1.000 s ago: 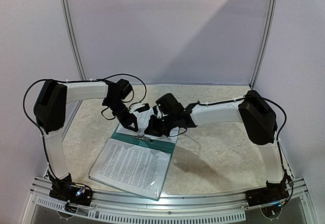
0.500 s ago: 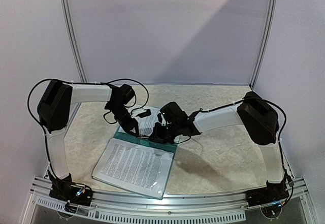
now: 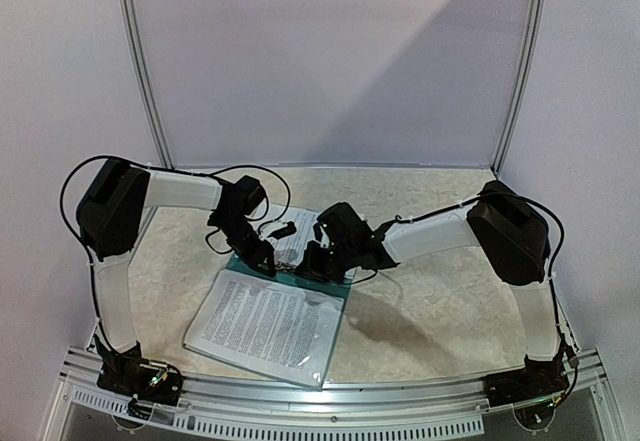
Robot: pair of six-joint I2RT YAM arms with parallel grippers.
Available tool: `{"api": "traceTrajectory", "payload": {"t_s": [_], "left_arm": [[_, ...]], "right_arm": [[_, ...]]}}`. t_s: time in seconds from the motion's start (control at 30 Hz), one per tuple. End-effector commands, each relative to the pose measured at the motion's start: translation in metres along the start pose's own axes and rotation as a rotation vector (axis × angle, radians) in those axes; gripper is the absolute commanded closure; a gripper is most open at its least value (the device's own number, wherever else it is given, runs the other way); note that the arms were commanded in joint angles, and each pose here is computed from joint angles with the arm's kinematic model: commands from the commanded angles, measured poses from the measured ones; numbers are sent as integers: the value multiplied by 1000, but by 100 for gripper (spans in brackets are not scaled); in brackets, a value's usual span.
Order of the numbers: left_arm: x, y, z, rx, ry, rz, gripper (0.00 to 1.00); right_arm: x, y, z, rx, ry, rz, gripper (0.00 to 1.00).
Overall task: Put the files into the folder
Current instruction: Clamp the file in the folder with some files.
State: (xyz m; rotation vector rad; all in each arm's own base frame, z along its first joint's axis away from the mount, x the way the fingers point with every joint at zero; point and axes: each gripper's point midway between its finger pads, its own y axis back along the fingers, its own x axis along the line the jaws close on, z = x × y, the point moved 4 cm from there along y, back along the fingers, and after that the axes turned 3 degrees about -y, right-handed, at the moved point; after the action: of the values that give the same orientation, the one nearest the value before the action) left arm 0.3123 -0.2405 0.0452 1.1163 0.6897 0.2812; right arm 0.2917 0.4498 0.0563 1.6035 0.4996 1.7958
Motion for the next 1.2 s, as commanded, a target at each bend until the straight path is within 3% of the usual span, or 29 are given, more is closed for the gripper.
{"api": "traceTrajectory", "payload": {"t_s": [0.0, 0.1, 0.3, 0.47, 0.63, 0.87, 1.0, 1.17], "left_arm": [[-5, 8, 8, -86, 26, -11, 92], [-19, 28, 18, -133, -56, -56, 86], [-40, 63, 32, -117, -487, -122, 72], [-37, 51, 32, -113, -936, -77, 68], [-35, 28, 37, -95, -1188, 43, 67], [-25, 4, 51, -64, -1129, 63, 71], [-22, -9, 46, 8, -1125, 65, 76], [-18, -19, 46, 79, -1131, 99, 76]], "right_arm": [[-83, -5, -9, 44, -131, -223, 91], [-87, -6, -10, 76, -154, -171, 91], [-81, -6, -6, 111, -150, -68, 91], [-85, -9, -2, 132, -172, -18, 91], [-86, -10, -1, 136, -185, 15, 91], [-84, -15, 1, 135, -190, 65, 91], [-88, -15, 0, 131, -207, 68, 92], [-91, -15, 3, 121, -216, 80, 92]]}}
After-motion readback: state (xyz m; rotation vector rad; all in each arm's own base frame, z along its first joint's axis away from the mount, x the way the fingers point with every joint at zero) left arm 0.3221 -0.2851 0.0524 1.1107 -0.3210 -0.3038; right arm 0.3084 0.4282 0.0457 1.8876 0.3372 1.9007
